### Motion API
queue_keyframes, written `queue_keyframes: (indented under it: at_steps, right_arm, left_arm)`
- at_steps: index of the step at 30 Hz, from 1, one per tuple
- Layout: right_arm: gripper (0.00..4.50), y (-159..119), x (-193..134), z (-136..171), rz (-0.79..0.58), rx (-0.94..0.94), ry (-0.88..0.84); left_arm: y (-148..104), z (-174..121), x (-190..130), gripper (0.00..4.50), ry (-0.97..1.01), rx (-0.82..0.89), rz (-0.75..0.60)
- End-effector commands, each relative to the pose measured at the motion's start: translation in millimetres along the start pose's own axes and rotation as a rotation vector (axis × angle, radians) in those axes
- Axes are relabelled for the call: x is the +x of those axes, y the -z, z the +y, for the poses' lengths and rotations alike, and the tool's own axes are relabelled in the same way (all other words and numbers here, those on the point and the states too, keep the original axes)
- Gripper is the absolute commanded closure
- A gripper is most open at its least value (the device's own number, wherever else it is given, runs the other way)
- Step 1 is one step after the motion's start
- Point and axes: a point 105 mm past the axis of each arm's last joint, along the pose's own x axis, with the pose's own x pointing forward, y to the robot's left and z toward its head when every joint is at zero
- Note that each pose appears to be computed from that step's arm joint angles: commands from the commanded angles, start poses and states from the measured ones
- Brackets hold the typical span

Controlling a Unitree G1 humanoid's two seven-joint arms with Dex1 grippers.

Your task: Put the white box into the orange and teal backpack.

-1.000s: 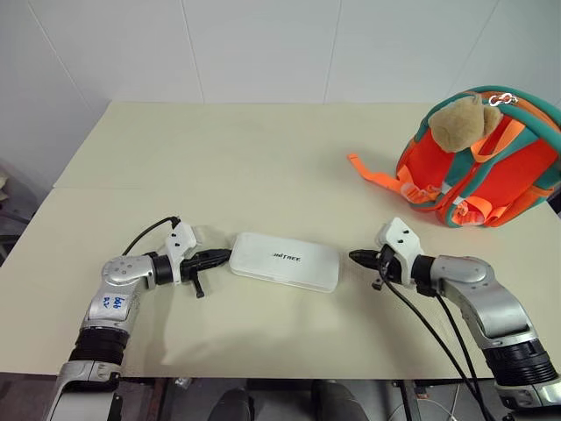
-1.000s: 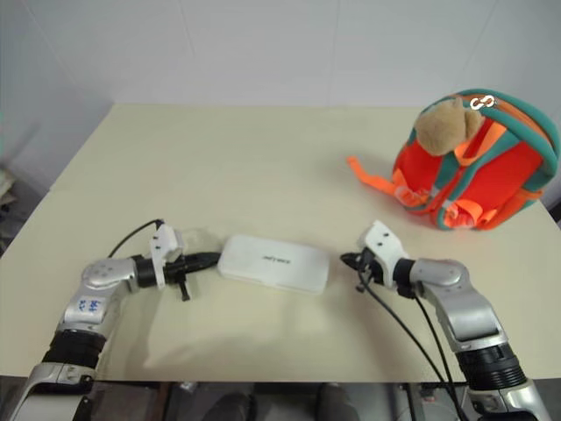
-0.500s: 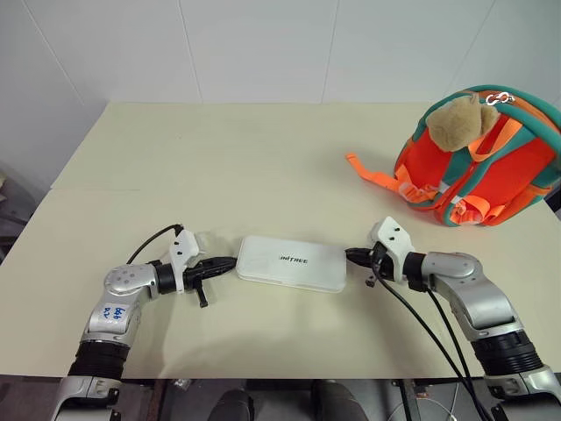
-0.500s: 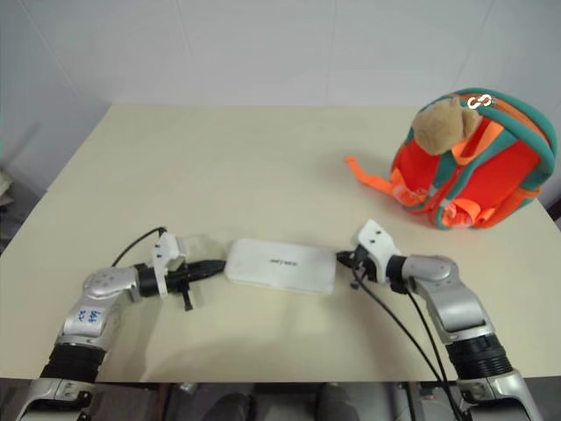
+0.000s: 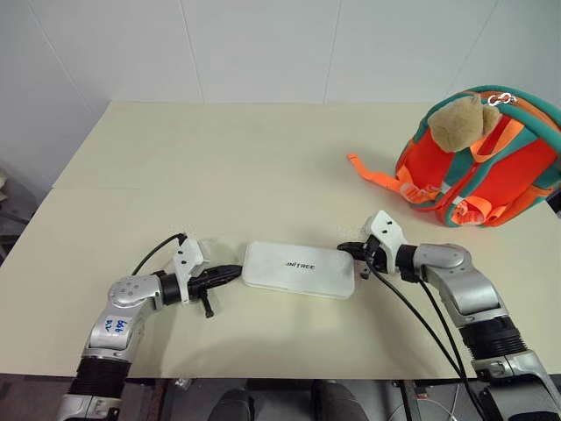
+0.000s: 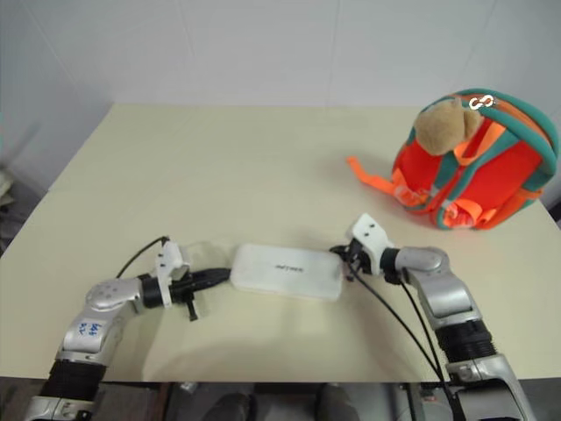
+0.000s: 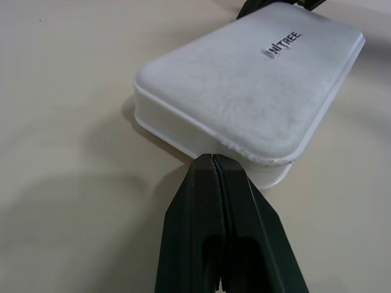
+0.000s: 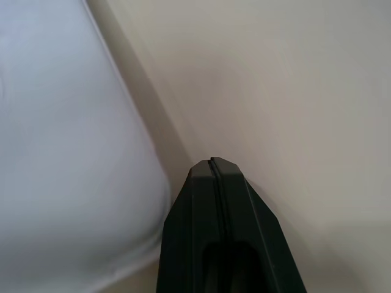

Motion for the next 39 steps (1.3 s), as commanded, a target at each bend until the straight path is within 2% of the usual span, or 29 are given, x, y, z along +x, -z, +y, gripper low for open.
queue_keyframes:
  at_steps: [1, 8, 18, 26, 39]
  right_arm:
    - [4.36, -11.8, 3.2, 0.2, -0.037, -0.041, -0.013]
    - [4.36, -14.7, 0.3, -7.2, -0.043, -0.052, 0.008]
    - [4.36, -9.8, -44.5, -22.9, 0.005, -0.054, 0.094]
    - [4.36, -5.8, -72.5, 1.8, 0.050, 0.010, 0.069]
    - [4.36, 1.8, -61.5, 38.1, 0.085, 0.104, -0.029]
  left_arm:
    - [-10.8, -7.4, 4.1, 4.48, 0.017, 0.011, -0.046]
    - [-10.5, -12.5, 5.2, 4.48, 0.019, 0.000, -0.044]
    - [-9.6, -7.0, -2.5, 4.48, -0.004, 0.008, -0.023]
    - [-9.0, -5.2, -3.1, 4.48, 0.006, 0.009, -0.023]
    - [-11.1, -2.7, 0.5, 4.48, 0.029, 0.014, -0.031]
